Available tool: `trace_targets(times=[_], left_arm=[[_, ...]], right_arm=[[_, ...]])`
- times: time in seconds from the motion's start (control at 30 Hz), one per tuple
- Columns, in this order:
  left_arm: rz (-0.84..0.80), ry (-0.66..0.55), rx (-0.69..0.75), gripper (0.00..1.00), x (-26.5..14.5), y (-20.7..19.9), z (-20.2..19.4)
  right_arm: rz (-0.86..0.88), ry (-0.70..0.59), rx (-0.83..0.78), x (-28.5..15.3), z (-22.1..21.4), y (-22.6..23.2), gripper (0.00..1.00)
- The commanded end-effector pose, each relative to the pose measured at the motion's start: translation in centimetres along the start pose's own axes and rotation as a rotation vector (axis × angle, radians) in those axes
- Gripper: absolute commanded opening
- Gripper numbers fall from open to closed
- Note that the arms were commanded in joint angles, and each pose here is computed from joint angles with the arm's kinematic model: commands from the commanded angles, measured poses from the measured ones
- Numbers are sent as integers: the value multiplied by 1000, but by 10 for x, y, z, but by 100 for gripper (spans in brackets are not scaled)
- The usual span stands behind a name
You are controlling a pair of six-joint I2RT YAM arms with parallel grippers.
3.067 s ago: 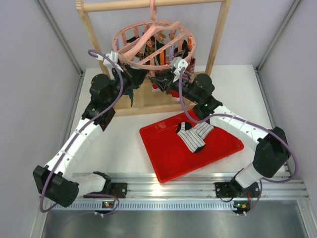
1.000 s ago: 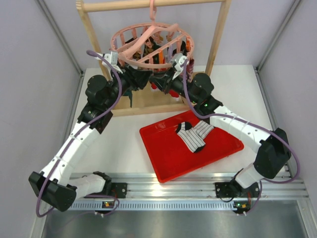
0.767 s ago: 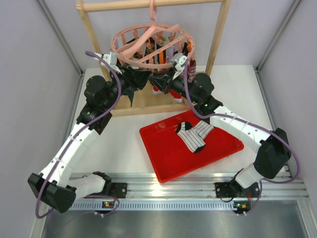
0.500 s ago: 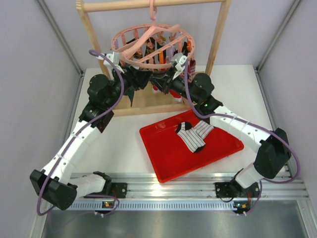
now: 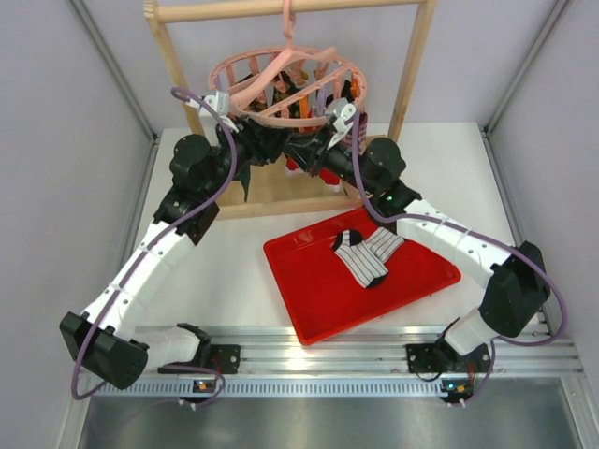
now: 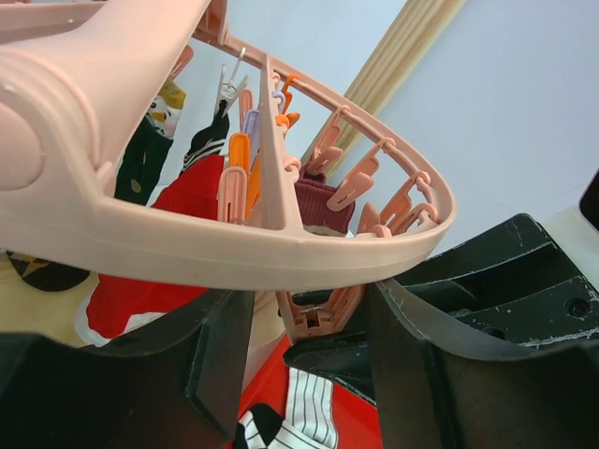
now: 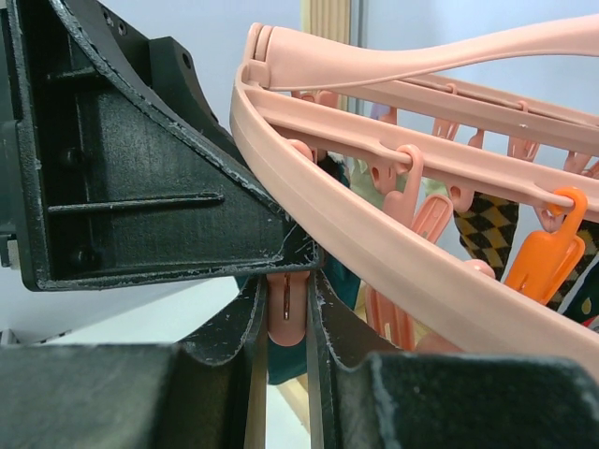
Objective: Clip the socks to the hanger
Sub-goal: Open the clamp at the hanger, then pick up the sock from the bin.
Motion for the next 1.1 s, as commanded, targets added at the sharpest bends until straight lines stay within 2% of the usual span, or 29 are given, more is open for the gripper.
trace_targets(times=[0.0,0.07,0.17,0.33,0.4,0.43,0.53,0.63,0.67,0.83,0.93,0.97,1.03,1.07], left_arm=[[-52,-105,-14,52,6,-21,27],[-41,-100,-29,51,7,-19,26],[-20,-105,-36,44,7,-15,25],[-16,-106,-62,16,5,-16,26],[-20,-97,-65,9,5,-17,25],[-11,-89,-72,1,5,-15,23],[6,-78,-70,0,5,-12,21],[14,-69,-71,0,6,-9,18],[12,-67,-71,0,5,-10,17],[13,-56,-74,0,6,-8,15],[10,-50,-75,0,7,-8,14],[10,-50,-74,0,7,-8,14],[11,-47,-70,0,6,-8,13],[12,-44,-69,0,6,-7,12]], right_arm=[[72,-122,-18,1,46,13,0],[70,-123,-21,1,47,12,0],[75,-125,-21,1,48,12,0],[76,-115,-25,-2,47,13,1],[78,-85,-20,-6,41,14,15],[76,-86,-24,-11,45,13,28],[70,-28,-6,-26,38,13,42],[80,40,9,-49,31,14,51],[88,98,30,-59,17,16,52],[89,227,64,-108,1,6,62],[90,343,115,-140,-25,-2,72],[93,420,158,-156,-44,1,75],[58,489,138,-177,-59,-12,87],[59,557,141,-192,-76,-10,89]])
Point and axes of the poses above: each gripper's point midway between its finger pads, its own x axis out along the fingers, its own y axis along the line the jaws close on, z = x × y, the point moved 5 cm from there along -x, back along the fingers, and after that the axes turned 15 degrees about -x, right-handed, at the moved point
